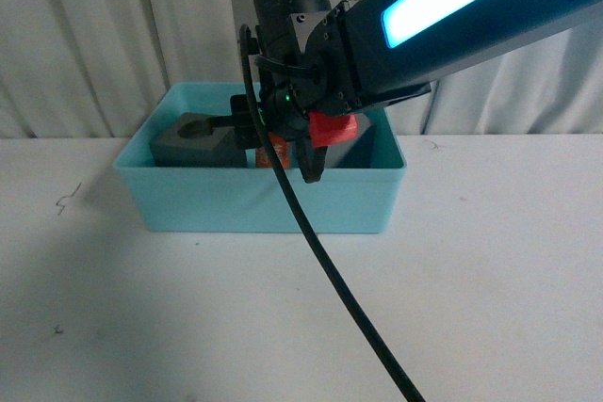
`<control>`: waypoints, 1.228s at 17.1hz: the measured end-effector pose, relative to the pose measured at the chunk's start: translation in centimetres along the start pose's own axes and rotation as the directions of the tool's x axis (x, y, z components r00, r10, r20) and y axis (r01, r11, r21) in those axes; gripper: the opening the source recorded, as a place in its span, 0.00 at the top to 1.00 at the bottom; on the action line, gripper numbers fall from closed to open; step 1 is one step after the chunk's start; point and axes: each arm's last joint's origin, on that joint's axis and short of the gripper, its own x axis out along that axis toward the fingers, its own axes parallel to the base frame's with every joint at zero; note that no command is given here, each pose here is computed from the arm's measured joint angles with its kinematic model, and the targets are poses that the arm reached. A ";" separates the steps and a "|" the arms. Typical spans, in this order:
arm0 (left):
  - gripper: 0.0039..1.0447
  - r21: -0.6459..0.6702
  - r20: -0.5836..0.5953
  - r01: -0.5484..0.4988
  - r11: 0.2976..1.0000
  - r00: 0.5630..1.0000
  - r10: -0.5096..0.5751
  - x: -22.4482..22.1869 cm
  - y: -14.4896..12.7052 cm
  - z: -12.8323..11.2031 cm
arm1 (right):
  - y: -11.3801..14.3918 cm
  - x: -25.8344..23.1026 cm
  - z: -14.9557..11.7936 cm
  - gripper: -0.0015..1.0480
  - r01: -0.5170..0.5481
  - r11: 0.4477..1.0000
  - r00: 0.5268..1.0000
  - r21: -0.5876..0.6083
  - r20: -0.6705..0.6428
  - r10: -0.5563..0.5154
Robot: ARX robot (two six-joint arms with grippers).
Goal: Place gray and orange parts in blue box
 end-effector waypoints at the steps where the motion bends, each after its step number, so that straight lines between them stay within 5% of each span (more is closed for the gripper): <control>1: 0.06 0.000 0.000 0.000 1.000 1.000 0.000 0.0 0.0 0.0 | 0.0 0.0 0.0 0.47 0.001 1.000 1.000 0.000 -0.003 -0.001; 6: 0.06 0.000 0.000 0.000 1.000 1.000 0.000 0.0 0.0 0.0 | 0.1 0.2 -0.2 0.07 -0.007 1.000 1.000 0.002 -0.010 0.007; 11: 0.06 0.000 0.000 0.000 1.000 1.000 0.000 0.0 0.0 0.0 | -0.1 -1.1 0.6 0.06 -0.017 1.000 0.998 0.007 0.064 0.017; 14: 0.06 0.000 0.000 0.000 1.000 1.000 0.000 0.0 0.0 0.0 | -2.7 -9.1 5.6 0.06 0.031 0.999 0.963 0.009 0.268 -0.032; 16: 0.06 0.000 0.000 0.000 1.000 1.000 0.000 0.0 0.0 0.0 | -6.7 -16.4 6.5 0.06 0.114 0.992 0.928 0.059 0.350 -0.128; 19: 0.06 0.000 0.000 0.000 1.000 1.000 0.000 0.0 0.0 0.0 | -11.6 -26.2 0.5 0.06 0.296 0.945 0.901 0.138 0.288 -0.324; 21: 0.06 0.000 0.000 0.000 1.000 1.000 0.000 0.0 0.0 0.0 | -11.7 -31.8 -4.3 0.06 0.404 0.897 0.877 0.181 0.201 -0.436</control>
